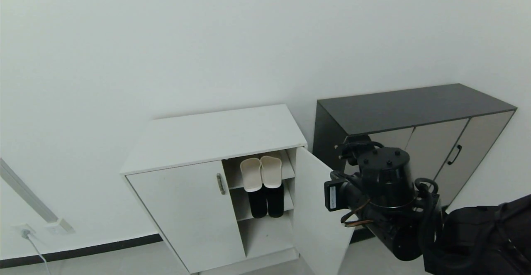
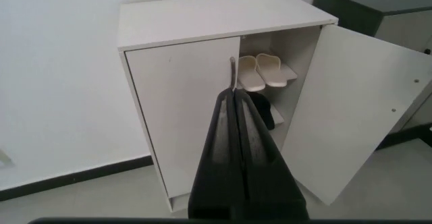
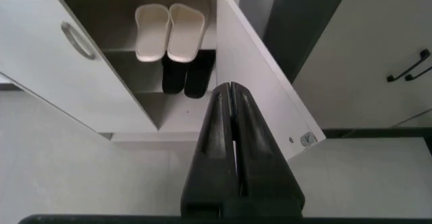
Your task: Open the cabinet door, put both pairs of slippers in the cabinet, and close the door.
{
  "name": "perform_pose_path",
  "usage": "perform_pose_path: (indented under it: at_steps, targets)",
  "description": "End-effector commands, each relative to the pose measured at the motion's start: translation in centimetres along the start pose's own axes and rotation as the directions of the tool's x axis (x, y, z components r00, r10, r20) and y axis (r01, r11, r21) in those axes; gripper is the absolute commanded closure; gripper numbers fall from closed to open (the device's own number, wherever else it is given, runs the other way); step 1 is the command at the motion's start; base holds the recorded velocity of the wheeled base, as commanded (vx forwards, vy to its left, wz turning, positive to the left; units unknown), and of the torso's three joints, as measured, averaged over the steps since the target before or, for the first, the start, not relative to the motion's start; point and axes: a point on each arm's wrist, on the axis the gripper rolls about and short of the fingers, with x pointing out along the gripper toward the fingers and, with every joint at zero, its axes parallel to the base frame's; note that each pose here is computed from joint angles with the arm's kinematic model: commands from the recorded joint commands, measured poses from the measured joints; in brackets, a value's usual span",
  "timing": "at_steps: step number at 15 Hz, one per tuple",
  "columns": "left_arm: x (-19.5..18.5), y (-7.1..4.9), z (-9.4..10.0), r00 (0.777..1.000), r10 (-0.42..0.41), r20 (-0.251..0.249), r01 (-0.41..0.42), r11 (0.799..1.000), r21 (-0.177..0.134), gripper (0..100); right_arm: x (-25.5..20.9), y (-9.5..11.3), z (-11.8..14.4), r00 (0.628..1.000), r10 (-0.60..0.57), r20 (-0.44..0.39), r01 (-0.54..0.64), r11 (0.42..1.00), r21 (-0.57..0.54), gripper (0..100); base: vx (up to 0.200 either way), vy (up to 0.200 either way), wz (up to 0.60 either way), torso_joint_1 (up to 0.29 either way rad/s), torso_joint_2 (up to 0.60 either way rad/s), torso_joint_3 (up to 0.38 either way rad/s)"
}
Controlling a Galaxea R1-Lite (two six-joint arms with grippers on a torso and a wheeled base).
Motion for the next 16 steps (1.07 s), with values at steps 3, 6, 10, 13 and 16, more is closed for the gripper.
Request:
perform_pose_path:
  at_steps: [3, 6, 10, 13, 16]
  targets:
    - [0.0, 0.0, 0.0, 1.0, 0.0, 0.0, 0.0, 1.0, -0.002, 100, 0.3, -0.1, -0.4, 1.0, -0.009, -0.012, 0.009, 1.0, -0.008, 100, -0.133, 0.0, 0.0, 0.0, 0.0, 0.002]
    - [0.0, 0.0, 0.0, 1.0, 0.0, 0.0, 0.0, 1.0, -0.001, 100, 0.7, -0.6, -0.2, 1.0, -0.022, -0.007, 0.022, 1.0, 0.0, 100, -0.133, 0.0, 0.0, 0.003, 0.0, -0.003]
    - [0.0, 0.0, 0.0, 1.0, 0.0, 0.0, 0.0, 1.0, -0.001, 100, 3.4, -2.4, 0.9, 0.995, -0.097, 0.018, 0.096, 0.995, 0.016, 100, 0.0, 0.0, 0.0, 0.0, 0.0, 0.0]
    - [0.0, 0.0, 0.0, 1.0, 0.0, -0.002, 0.0, 1.0, -0.001, 100, 6.0, -4.9, 2.1, 0.995, -0.091, 0.026, 0.09, 0.994, 0.055, 100, 0.0, 0.0, 0.0, 0.0, 0.0, 0.0]
    - [0.0, 0.0, 0.0, 1.0, 0.0, 0.0, 0.0, 1.0, -0.001, 100, 8.4, -6.4, 1.8, 0.993, -0.119, 0.001, 0.119, 0.991, 0.061, 100, 0.0, 0.0, 0.0, 0.0, 0.0, 0.0]
